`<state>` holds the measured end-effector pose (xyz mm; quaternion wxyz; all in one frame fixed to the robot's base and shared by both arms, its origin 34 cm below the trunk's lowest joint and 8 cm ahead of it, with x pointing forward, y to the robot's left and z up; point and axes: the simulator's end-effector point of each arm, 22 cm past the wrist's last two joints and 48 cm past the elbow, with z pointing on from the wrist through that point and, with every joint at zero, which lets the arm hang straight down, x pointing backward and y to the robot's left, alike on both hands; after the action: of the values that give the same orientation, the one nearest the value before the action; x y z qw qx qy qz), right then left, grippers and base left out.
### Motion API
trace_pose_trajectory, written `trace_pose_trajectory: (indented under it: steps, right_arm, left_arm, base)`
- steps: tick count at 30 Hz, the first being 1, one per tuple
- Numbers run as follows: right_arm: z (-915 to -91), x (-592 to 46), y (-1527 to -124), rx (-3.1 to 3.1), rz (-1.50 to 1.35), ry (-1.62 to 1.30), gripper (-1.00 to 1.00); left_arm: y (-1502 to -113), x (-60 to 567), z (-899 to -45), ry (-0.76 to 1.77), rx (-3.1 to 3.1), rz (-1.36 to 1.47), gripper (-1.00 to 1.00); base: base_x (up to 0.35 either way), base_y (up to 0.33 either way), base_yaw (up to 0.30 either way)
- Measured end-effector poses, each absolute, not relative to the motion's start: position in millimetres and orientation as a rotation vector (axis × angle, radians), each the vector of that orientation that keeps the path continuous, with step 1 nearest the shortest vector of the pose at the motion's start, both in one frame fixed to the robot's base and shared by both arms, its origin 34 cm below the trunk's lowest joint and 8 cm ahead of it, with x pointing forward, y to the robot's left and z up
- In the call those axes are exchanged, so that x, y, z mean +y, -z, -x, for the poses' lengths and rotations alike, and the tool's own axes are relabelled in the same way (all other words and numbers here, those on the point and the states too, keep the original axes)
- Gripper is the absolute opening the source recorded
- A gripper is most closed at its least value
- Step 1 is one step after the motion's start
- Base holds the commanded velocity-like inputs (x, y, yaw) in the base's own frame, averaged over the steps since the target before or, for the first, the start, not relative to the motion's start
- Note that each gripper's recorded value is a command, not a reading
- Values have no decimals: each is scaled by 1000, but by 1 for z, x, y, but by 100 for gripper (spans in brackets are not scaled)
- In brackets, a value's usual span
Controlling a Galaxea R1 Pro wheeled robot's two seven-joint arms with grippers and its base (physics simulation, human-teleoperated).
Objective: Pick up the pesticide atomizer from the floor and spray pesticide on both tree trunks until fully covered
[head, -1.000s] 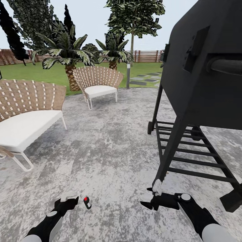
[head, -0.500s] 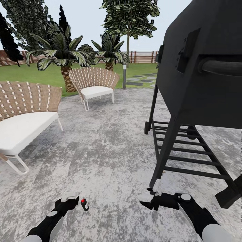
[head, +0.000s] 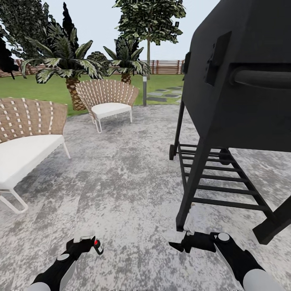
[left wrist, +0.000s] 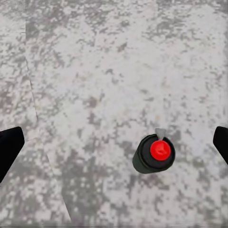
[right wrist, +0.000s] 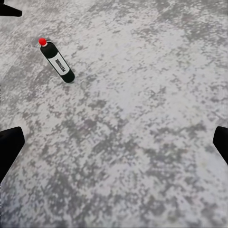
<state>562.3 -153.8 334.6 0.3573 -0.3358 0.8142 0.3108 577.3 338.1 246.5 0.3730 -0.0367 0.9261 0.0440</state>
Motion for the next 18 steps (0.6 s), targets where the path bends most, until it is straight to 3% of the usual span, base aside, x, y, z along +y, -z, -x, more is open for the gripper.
trace_pose_trajectory:
  steps: [18]
  right_arm:
    - [-574, -179, -303, 2171, 710, -761, 100]
  left_arm:
    - [-209, 337, -557, -116, 2446, 90, 100]
  base:
    - [0, 0, 0]
